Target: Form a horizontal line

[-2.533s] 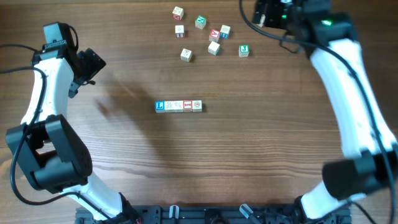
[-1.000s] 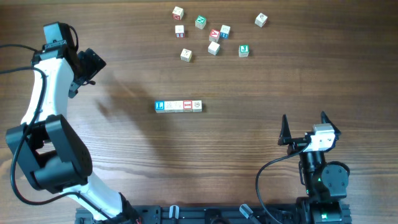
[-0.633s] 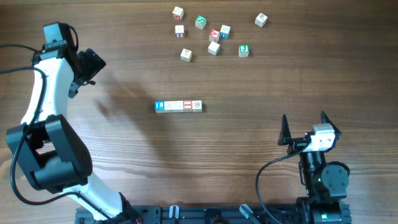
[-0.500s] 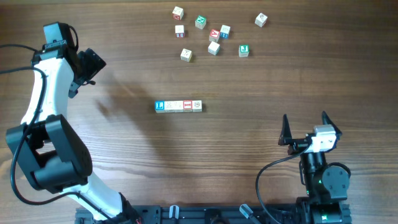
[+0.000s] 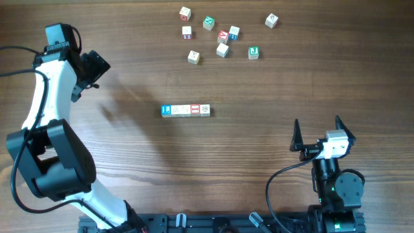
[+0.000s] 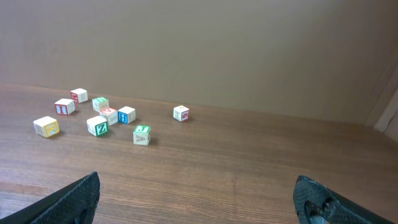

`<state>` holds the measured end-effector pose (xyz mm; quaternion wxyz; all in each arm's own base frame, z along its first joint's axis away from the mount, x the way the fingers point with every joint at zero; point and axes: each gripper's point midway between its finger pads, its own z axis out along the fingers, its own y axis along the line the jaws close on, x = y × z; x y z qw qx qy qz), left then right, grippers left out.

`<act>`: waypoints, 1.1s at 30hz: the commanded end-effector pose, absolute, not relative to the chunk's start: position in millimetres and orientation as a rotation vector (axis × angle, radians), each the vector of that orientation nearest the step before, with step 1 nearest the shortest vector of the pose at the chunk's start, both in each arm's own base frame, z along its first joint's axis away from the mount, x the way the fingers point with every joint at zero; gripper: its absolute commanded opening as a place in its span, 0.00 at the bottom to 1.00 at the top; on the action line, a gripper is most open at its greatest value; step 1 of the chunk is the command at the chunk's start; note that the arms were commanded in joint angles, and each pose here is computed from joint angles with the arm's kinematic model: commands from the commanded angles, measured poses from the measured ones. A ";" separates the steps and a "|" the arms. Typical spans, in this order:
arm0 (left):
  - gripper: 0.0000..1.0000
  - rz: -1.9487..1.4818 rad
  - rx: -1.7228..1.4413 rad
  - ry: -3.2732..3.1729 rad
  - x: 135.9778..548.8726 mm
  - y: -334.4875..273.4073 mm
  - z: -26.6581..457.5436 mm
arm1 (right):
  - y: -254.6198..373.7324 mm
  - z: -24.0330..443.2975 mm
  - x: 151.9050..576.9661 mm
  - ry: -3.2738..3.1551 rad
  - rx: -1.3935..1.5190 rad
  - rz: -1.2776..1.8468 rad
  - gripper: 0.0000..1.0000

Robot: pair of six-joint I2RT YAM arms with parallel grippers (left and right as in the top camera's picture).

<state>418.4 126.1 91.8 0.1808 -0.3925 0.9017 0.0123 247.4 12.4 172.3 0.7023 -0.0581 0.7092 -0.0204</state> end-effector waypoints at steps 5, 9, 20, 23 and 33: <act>1.00 0.028 -1.103 2.526 421.4 126.5 99.3 | 14.1 176.0 246.4 1.559 -0.148 -0.048 1.00; 1.00 0.028 -1.103 2.526 421.4 126.4 99.3 | 14.1 175.9 246.4 1.560 -0.148 -0.048 1.00; 1.00 -0.063 -0.934 2.080 381.7 115.9 295.2 | 14.1 176.0 246.4 1.559 -0.148 -0.048 1.00; 1.00 -0.097 -0.858 1.888 337.4 103.8 369.5 | 14.1 176.0 246.4 1.559 -0.148 -0.047 1.00; 1.00 -0.067 -0.927 2.064 237.7 77.0 225.8 | 14.1 176.0 246.4 1.559 -0.148 -0.048 1.00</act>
